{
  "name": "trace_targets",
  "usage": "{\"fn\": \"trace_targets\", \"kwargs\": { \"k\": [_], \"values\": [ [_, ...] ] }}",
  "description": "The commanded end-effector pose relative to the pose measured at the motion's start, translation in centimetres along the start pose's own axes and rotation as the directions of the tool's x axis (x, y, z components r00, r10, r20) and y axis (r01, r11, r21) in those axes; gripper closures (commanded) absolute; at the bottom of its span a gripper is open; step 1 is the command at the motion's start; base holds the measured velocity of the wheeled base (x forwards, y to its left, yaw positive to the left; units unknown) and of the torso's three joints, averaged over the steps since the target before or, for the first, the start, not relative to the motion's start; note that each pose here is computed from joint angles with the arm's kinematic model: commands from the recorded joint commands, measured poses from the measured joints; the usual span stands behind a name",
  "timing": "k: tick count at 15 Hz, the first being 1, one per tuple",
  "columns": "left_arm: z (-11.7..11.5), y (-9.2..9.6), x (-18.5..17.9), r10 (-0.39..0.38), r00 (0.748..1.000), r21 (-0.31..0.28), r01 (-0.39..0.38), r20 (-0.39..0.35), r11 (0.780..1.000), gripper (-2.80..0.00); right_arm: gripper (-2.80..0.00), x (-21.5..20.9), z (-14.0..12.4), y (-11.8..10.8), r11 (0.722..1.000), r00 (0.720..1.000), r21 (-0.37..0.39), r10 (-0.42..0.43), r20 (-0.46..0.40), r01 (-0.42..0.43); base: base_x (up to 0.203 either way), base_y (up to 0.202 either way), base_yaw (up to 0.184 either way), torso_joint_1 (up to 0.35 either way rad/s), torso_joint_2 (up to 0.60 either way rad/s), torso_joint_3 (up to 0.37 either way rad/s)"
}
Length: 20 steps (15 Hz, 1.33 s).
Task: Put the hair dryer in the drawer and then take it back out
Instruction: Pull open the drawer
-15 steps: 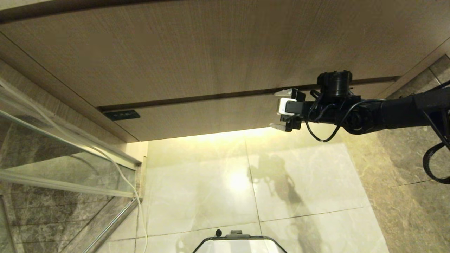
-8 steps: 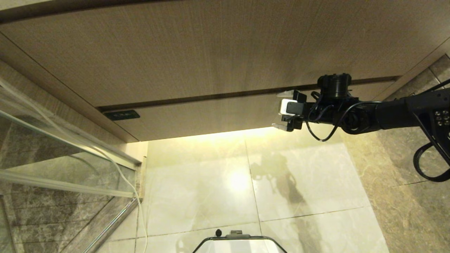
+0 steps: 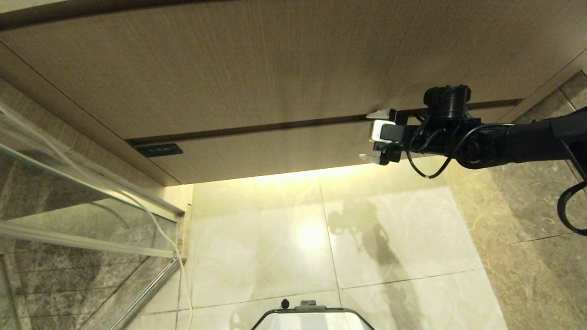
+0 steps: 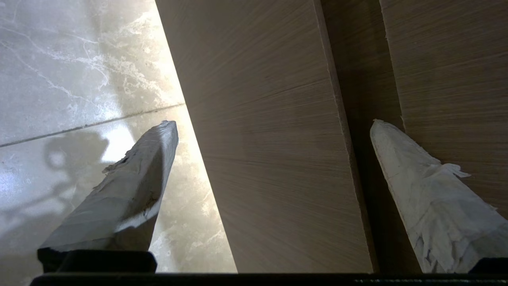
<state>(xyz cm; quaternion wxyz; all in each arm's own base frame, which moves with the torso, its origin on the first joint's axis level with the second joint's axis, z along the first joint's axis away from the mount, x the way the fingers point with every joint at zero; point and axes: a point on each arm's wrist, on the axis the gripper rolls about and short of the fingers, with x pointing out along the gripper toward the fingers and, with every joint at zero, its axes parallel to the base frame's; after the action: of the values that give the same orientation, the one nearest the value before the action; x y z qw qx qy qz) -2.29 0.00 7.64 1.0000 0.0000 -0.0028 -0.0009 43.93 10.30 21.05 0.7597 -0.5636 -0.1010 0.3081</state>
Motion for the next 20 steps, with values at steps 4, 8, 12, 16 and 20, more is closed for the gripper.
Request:
{"fn": "trace_targets", "kwargs": {
  "k": [4, 8, 12, 16, 20],
  "values": [
    [0.0, 0.0, 0.0, 0.000, 1.000, 0.000, 0.000, -0.001, 1.000, 0.00, -2.80, 0.8, -0.4, -0.1, 1.000, 1.000, -0.017, -0.022, -0.008, 0.022, 0.000, 0.000, 0.000, 0.000, 0.00, 0.000],
    [0.0, 0.0, 0.0, 0.000, 1.000, 0.000, 0.000, 0.000, 1.000, 0.00, -2.80, 1.9, -1.3, 0.9, 1.000, 0.996, -0.001, -0.017, -0.088, 0.017, 0.000, 0.000, 0.000, 0.000, 0.00, 0.000],
    [0.0, 0.0, 0.0, 0.000, 1.000, 0.000, 0.000, -0.001, 1.000, 0.00, -2.80, 3.6, -2.2, 1.6, 1.000, 0.995, 0.002, -0.026, -0.100, 0.027, 0.000, 0.000, 0.000, 0.000, 0.00, 0.000],
    [0.0, 0.0, 0.0, 0.000, 1.000, 0.000, 0.000, -0.001, 1.000, 0.00, -2.80, 4.0, -2.9, 3.4, 0.996, 0.989, 0.057, 0.078, -0.126, -0.072, 0.000, 0.000, 0.000, 0.000, 0.00, 0.000],
    [0.0, 0.0, 0.0, 0.000, 1.000, 0.000, 0.000, 0.000, 1.000, 0.00, -2.80, 2.1, -2.4, 4.8, 0.914, 0.935, 0.308, 0.320, -0.154, -0.262, 0.000, 0.000, 0.000, 0.000, 0.00, 0.000]
  ]
}}
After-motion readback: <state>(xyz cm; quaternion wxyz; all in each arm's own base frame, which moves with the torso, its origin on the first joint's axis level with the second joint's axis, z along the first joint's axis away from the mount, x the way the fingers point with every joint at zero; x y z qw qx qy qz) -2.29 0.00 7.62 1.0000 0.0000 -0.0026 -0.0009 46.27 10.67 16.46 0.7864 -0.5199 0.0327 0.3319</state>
